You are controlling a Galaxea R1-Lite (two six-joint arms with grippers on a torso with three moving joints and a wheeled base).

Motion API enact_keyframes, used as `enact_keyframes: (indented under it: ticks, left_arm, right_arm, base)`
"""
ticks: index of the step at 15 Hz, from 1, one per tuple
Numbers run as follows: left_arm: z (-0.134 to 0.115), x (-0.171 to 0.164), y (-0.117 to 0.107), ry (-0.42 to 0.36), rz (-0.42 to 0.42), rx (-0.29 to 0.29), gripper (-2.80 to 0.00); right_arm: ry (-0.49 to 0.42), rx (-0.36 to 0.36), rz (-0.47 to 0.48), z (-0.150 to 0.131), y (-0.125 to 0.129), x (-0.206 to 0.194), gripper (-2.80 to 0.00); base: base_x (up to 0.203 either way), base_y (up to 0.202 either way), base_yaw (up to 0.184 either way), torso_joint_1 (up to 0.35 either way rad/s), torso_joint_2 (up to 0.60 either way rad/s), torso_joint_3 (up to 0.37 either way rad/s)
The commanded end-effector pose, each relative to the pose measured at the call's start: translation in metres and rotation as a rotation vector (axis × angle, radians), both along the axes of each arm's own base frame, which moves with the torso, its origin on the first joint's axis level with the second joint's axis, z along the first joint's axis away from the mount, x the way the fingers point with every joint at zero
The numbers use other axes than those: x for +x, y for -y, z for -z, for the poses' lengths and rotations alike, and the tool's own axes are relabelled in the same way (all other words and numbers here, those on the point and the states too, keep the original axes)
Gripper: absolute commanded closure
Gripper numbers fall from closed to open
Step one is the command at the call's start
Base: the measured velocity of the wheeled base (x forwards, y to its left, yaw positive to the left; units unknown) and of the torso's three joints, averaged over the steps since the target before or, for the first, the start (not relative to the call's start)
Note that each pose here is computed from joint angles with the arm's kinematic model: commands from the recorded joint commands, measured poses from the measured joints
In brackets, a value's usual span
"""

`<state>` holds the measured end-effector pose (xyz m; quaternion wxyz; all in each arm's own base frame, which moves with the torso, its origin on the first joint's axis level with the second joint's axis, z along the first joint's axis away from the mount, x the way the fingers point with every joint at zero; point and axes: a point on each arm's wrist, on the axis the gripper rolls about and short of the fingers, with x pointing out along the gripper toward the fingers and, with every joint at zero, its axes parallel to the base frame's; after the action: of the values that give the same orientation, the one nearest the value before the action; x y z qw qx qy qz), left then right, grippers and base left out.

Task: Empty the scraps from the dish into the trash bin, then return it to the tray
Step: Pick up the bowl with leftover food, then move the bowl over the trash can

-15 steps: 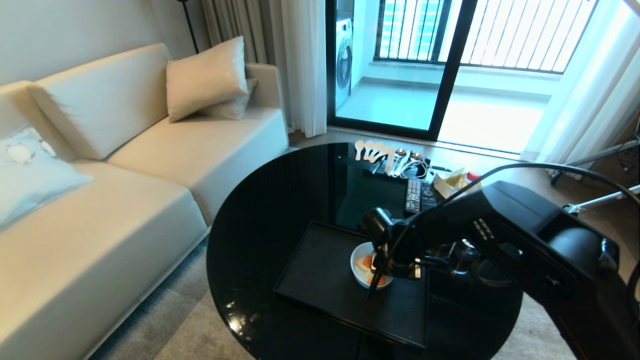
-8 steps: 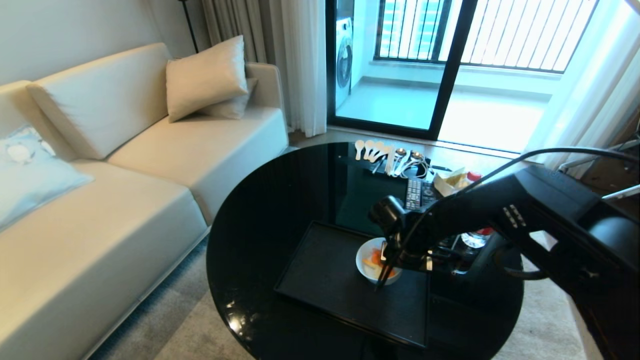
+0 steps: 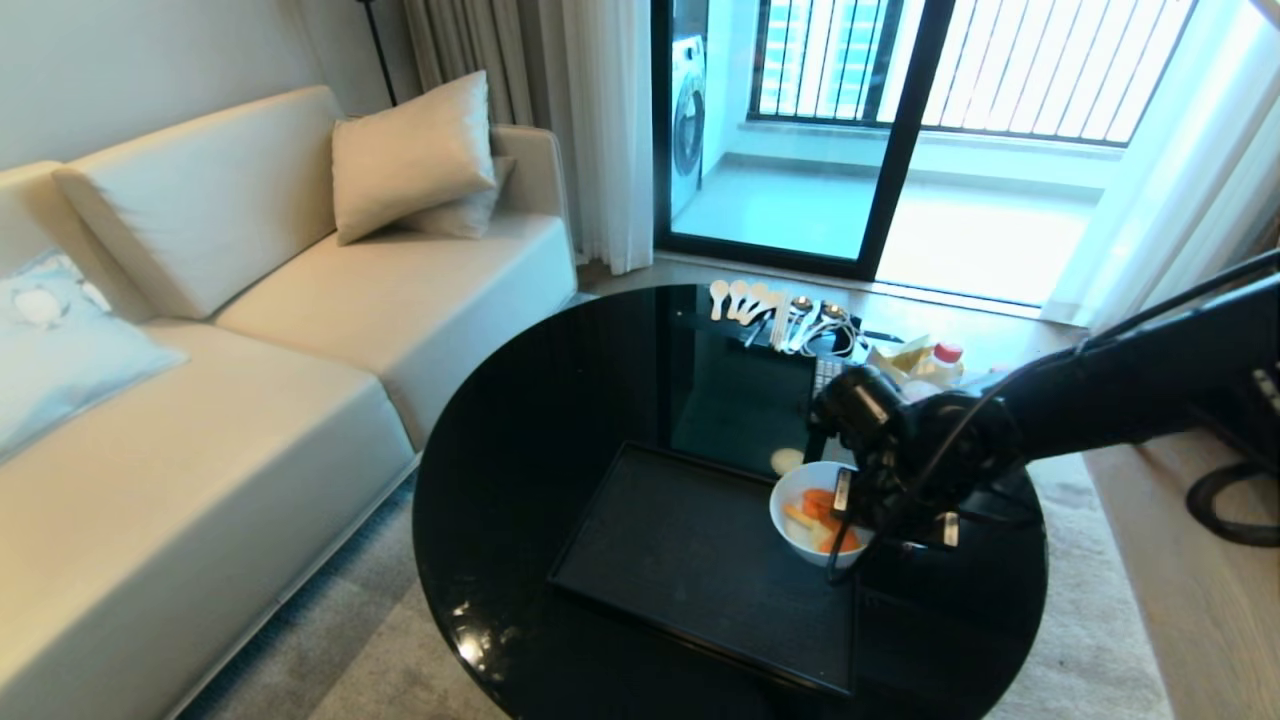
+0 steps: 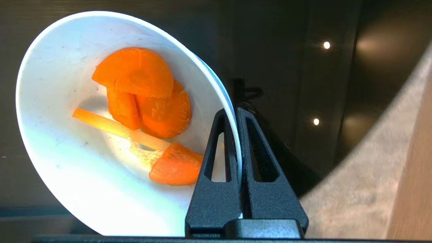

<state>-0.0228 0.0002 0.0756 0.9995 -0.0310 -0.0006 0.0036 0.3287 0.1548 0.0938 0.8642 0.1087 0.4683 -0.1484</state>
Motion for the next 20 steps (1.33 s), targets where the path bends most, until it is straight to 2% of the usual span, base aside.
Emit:
enact_keyframes:
  ticks: [1,7,14,20]
  left_arm:
    - [0.0,0.0,0.0,0.001,0.0,-0.001,0.0]
    - [0.0,0.0,0.0,0.001,0.0,-0.001,0.0]
    - [0.0,0.0,0.0,0.001,0.0,-0.001,0.0]
    - [0.0,0.0,0.0,0.001,0.0,-0.001,0.0]
  right_arm:
    - [0.041,0.025,0.027,-0.027,0.018,-0.024,0.0]
    - [0.098,0.061,0.105,-0.061,0.061,-0.08,0.0]
    - [0.091,0.046,0.254,-0.058,0.116,-0.139,0.0]
    - [0.049,0.027,0.332,-0.042,0.136,-0.173,0.0]
  base:
    - [0.0,0.0,0.0,0.0,0.0,0.0]
    - [0.0,0.0,0.0,0.0,0.0,0.0]
    - [0.0,0.0,0.0,0.0,0.0,0.0]
    - [0.0,0.0,0.0,0.0,0.0,0.0]
